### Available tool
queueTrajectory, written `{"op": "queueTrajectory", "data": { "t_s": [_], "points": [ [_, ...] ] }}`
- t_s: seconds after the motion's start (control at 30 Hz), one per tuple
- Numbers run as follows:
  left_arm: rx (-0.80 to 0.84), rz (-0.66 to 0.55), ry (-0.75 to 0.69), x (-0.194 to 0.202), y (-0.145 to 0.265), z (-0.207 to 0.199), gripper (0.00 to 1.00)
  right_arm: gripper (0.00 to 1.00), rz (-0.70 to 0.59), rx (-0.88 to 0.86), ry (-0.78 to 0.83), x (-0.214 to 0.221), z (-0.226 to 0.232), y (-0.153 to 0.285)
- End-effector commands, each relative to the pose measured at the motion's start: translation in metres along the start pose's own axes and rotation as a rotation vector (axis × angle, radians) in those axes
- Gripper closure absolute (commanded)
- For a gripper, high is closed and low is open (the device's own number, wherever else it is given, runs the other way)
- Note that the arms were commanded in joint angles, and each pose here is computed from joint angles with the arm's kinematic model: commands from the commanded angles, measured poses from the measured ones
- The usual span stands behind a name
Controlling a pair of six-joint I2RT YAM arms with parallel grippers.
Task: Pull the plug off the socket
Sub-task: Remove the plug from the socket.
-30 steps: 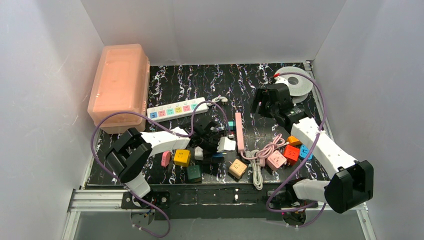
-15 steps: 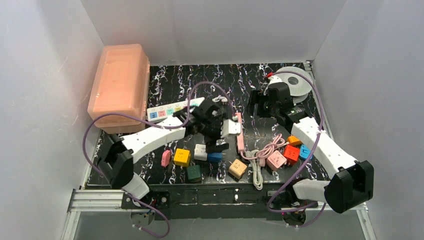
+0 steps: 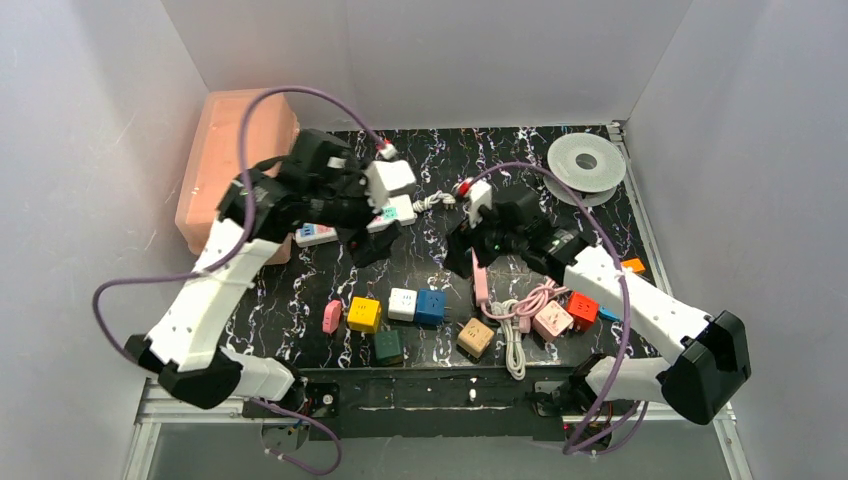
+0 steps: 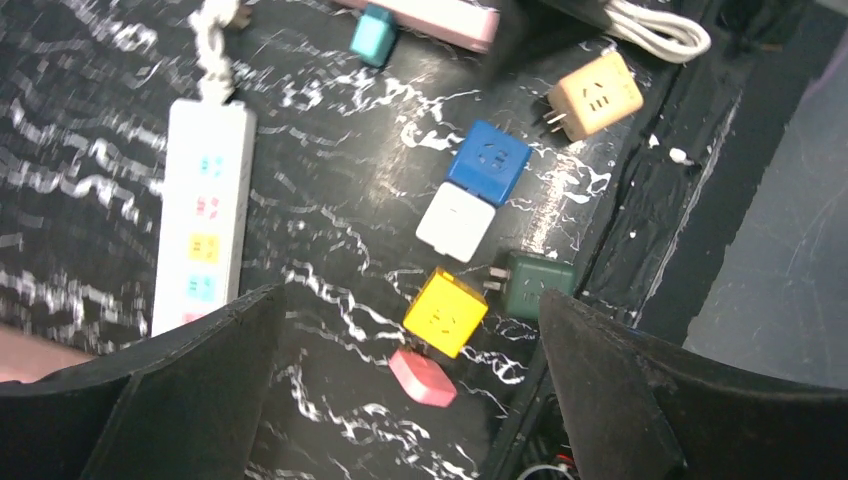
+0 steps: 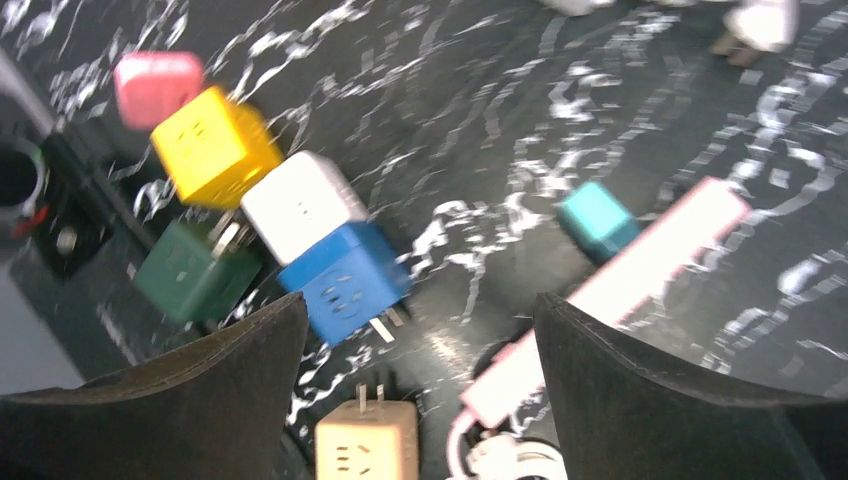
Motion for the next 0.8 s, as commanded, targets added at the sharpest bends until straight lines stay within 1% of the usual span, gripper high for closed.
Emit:
{"op": "queueTrajectory", "data": {
  "t_s": [0.0, 0.07, 0.13, 0.3, 0.43, 0.57, 0.77],
  "points": [
    [-0.111, -0.012, 0.196, 0.015, 0.048, -0.008, 0.02, 0.09, 0.066, -0.156, 0.218, 0.024, 0.037, -0.012],
    [-0.141, 0.025, 0.271, 0.023, 0.053, -0.007, 0.02, 0.09, 0.097, -0.210, 0.269, 0.037, 0.049, -0.019],
    [-0.125, 0.075, 0.319, 0.032, 0.054, -0.007, 0.02, 0.09, 0.141, -0.230, 0.313, 0.048, 0.057, -0.026],
    [-0.044, 0.169, 0.397, 0.052, 0.034, -0.011, 0.02, 0.08, 0.184, -0.231, 0.338, 0.061, 0.055, -0.043],
    [-0.081, 0.201, 0.386, 0.062, 0.029, -0.008, 0.02, 0.08, 0.251, -0.248, 0.356, 0.066, 0.053, -0.058],
    [-0.121, 0.220, 0.362, 0.070, 0.031, -0.009, 0.02, 0.07, 0.282, -0.281, 0.364, 0.070, 0.056, -0.073],
    [-0.151, 0.230, 0.355, 0.072, 0.031, -0.006, 0.02, 0.07, 0.287, -0.301, 0.389, 0.080, 0.059, -0.092]
  ]
}}
Point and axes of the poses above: each gripper's point midway between its finger pads, its own y axis back along the fingers, its own z axis along the line the jaws close on, x = y × z, the point moved 8 cm from there along y, back along the fingers, and after that the axes turned 3 degrees about -y, right-handed, at the moved point
